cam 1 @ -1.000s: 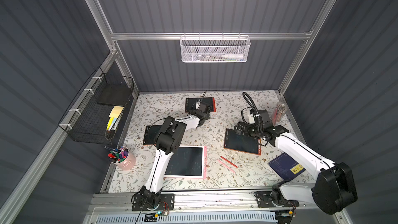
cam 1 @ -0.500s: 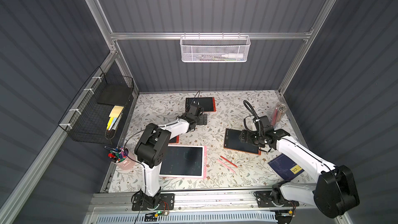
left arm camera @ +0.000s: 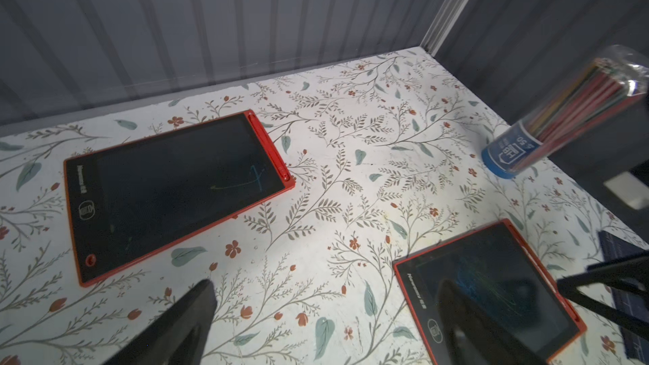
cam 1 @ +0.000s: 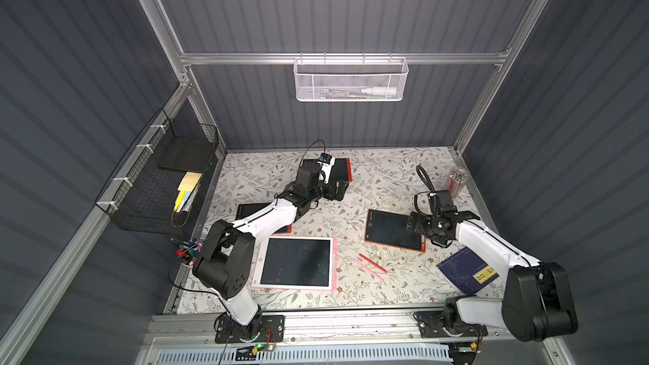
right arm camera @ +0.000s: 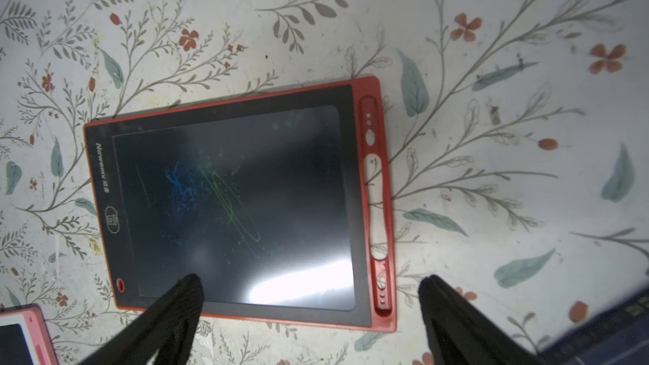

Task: Place the stylus back onto the writing tablet
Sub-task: Move the writing tablet to the center of the board.

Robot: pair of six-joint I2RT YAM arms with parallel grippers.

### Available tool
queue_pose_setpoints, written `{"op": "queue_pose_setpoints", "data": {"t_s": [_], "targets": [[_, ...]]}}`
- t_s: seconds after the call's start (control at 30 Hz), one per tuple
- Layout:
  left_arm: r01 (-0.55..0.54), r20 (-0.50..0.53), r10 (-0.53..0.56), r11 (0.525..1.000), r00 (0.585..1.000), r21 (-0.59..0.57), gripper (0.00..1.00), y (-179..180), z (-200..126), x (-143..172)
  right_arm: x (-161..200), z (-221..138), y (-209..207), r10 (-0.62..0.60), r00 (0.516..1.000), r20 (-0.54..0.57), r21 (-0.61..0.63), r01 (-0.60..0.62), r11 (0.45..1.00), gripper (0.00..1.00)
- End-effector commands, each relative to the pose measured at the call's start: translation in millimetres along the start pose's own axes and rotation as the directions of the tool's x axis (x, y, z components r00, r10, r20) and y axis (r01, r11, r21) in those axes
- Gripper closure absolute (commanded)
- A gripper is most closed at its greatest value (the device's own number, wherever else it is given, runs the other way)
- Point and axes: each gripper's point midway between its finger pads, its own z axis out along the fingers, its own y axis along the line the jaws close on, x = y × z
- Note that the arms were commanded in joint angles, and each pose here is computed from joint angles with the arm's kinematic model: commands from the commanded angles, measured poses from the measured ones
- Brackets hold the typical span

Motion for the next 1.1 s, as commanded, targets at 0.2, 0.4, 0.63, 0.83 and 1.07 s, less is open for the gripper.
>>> {"op": "queue_pose_setpoints", "data": {"t_s": [0.2, 0.4, 0.63, 0.83, 1.07], "targets": [[-0.036, 0.071, 0.032, 0.997, 0.997, 0.067, 0.01, -16.3, -16.7, -17.6, 2.4, 29.2, -3.6, 0.076, 0.994, -0.083, -0.061, -0.081, 0.995, 0.03], [-0.038, 0.077, 0.034, 0.997, 0.996, 0.061, 0.01, -15.9, -19.6, -19.1, 4.1, 40.0, -2.0, 0.073, 0.990, -0.119, -0.069, -0.082, 0.994, 0.03], [-0.034, 0.072, 0.030, 0.998, 0.997, 0.060, 0.01, -15.4, -18.2, -17.5, 3.9, 49.7, 9.6, 0.048, 0.986, -0.163, -0.117, -0.067, 0.991, 0.06], [-0.031, 0.065, 0.028, 0.998, 0.997, 0.049, 0.01, -12.9, -16.0, -15.9, 10.8, 55.6, 34.4, 0.000, 0.980, -0.200, -0.146, -0.029, 0.989, 0.09], [-0.026, 0.052, 0.024, 0.999, 0.998, 0.037, 0.01, -10.5, -15.5, -12.8, 23.1, 56.3, 69.4, -0.039, 0.978, -0.206, -0.151, 0.007, 0.989, 0.09]]}}
